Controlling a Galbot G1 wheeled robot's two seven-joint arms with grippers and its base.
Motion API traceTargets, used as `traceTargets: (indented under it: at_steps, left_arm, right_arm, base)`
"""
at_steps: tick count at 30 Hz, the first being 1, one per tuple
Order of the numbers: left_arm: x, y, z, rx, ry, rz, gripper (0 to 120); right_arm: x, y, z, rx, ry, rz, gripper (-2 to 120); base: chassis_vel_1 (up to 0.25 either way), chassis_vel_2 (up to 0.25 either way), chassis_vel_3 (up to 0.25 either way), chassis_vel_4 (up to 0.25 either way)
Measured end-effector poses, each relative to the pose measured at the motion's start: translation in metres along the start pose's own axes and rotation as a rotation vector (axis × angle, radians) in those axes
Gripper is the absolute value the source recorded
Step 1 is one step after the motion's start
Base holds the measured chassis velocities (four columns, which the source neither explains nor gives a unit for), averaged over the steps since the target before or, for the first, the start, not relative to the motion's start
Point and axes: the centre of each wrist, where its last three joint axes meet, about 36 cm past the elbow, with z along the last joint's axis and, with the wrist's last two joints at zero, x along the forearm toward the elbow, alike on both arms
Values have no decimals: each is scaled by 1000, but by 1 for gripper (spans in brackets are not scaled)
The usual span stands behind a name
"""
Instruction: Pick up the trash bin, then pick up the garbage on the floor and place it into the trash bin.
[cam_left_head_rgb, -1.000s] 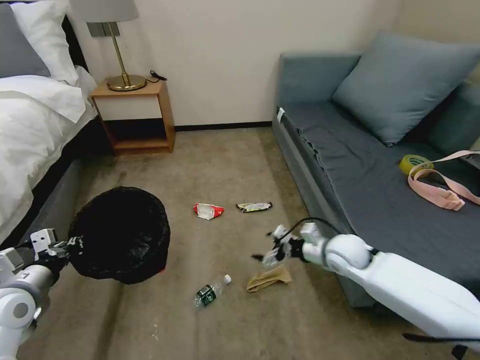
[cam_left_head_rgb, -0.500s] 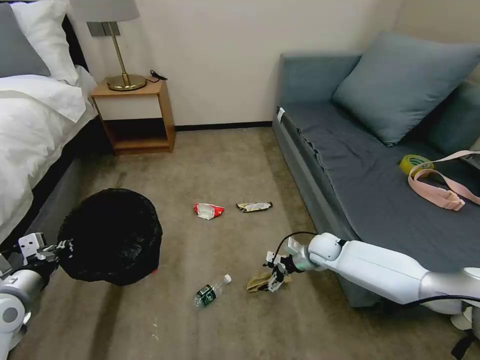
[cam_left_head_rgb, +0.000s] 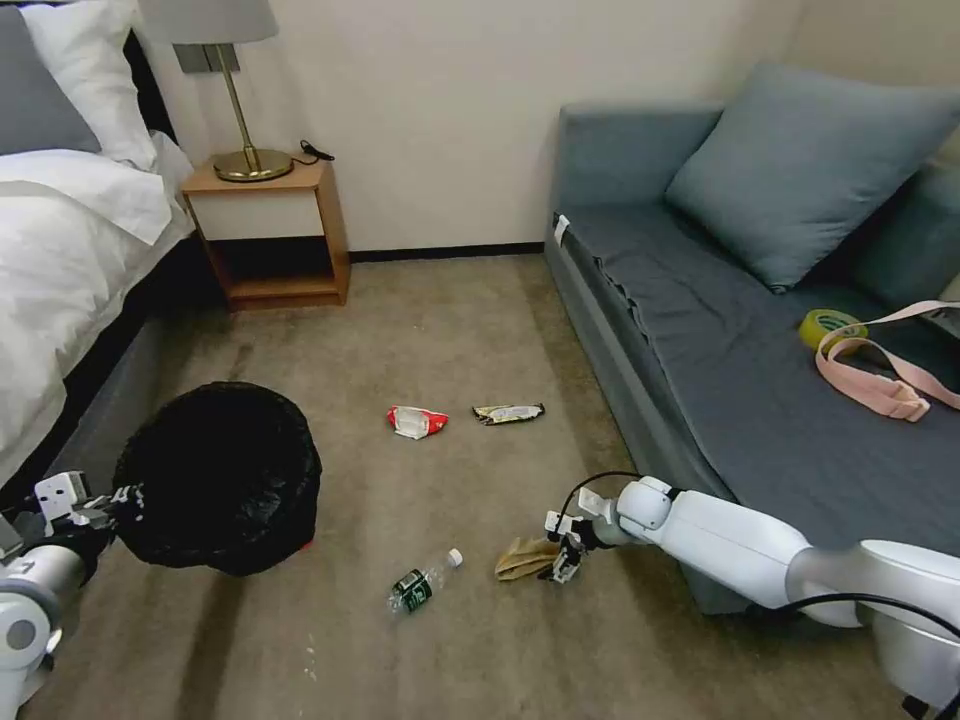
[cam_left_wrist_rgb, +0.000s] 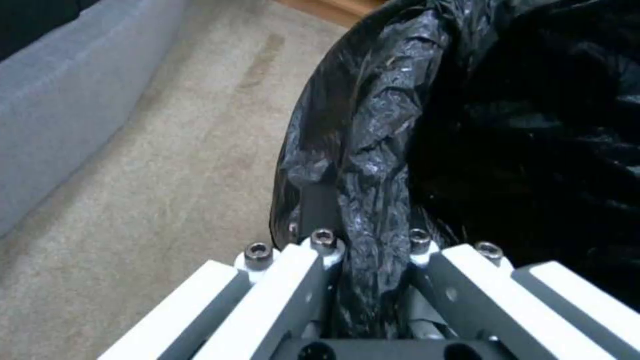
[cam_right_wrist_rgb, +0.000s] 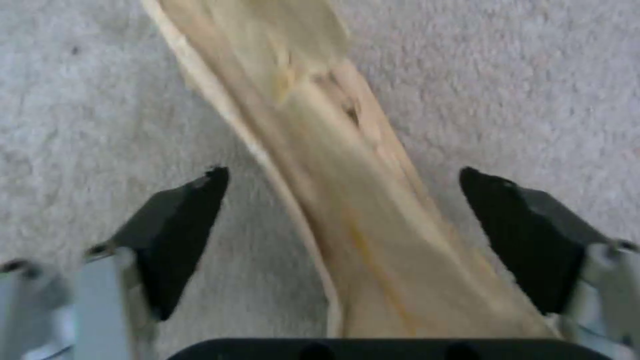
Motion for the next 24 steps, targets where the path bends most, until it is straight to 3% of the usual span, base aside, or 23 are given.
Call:
traceTargets:
  at_steps: [2,10,21,24]
  left_arm:
    - [0,0,0,0,0,0,2]
    - [0,-4,1,-5,-1,6,2]
    - [3,-9,6,-8,6,8,2]
    - [2,-9,10,-6,17,7,2]
  right_arm:
    - [-1,1,0,-3,-4,1,85]
    - [-5,7,4,-18,-26,6,51]
    - [6,6,11,-43,-56,41,18]
    - [13,11,13,-56,-83,63,2]
  base:
    - [0,0,0,0]
    - [0,0,0,0]
    - [0,0,0,0]
    - [0,0,0,0]
